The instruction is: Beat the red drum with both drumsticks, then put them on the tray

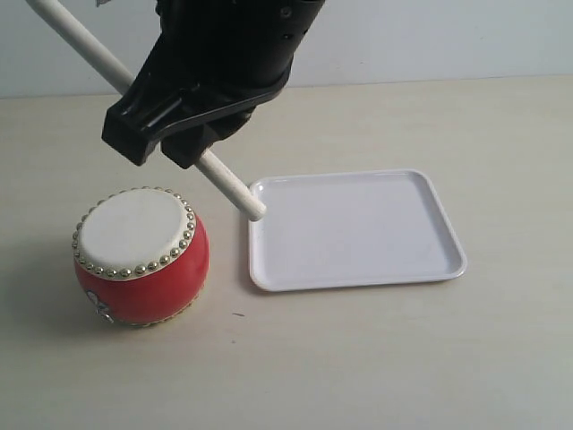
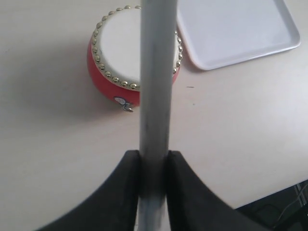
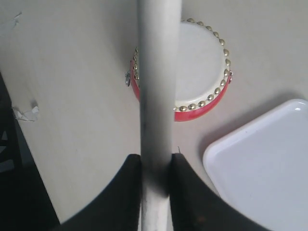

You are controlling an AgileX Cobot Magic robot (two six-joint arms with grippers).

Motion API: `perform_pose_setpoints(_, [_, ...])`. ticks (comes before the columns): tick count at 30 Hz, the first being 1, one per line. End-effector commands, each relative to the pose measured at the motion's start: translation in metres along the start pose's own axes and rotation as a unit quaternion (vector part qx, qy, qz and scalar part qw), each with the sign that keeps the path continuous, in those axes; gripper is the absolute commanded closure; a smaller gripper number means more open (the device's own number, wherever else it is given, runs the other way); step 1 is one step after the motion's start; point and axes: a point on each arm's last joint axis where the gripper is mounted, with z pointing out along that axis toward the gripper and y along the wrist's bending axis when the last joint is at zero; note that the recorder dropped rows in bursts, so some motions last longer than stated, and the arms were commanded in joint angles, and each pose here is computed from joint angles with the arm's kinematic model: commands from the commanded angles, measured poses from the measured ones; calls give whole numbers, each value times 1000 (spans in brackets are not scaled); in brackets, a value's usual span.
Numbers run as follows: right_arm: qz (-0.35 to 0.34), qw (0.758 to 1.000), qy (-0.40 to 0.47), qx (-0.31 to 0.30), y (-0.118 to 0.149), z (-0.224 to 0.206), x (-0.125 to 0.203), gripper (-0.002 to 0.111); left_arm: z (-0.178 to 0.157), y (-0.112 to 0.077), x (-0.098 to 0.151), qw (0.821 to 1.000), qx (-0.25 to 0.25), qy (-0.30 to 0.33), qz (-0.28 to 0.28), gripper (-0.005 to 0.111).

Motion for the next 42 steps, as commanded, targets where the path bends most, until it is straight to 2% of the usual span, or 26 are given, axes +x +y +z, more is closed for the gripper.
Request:
perform_pose_setpoints(1, [-3,1000,-4,0,0,-2,-1,108,-2,-1,0,1000,4,0,-14,107])
perform_pose_setpoints(16, [-10,1000,-7,-7,2,-3,-2,108,-2,1,4,999,-4,20,-49,107])
perform_pose_setpoints(23, [-25,999,-25,-9,8,-27,5,108,-2,0,4,998,-3,21,-59,107])
perform_pose_setpoints(27, [-14,1000,-7,9,8,-30,29,108,-2,2,3,999,-9,18,-28,107])
perform_pose_setpoints(32, [36,998,35,34,-10,-13,63,108,4,1,0,999,-15,31,42,107])
perform_pose_setpoints(36, [55,993,103,13,-14,8,75,108,29,0,-11,990,-40,83,102,107])
perform_pose_setpoints(42, [68,985,160,-1,-18,36,81,108,68,2,-14,974,-66,166,142,107])
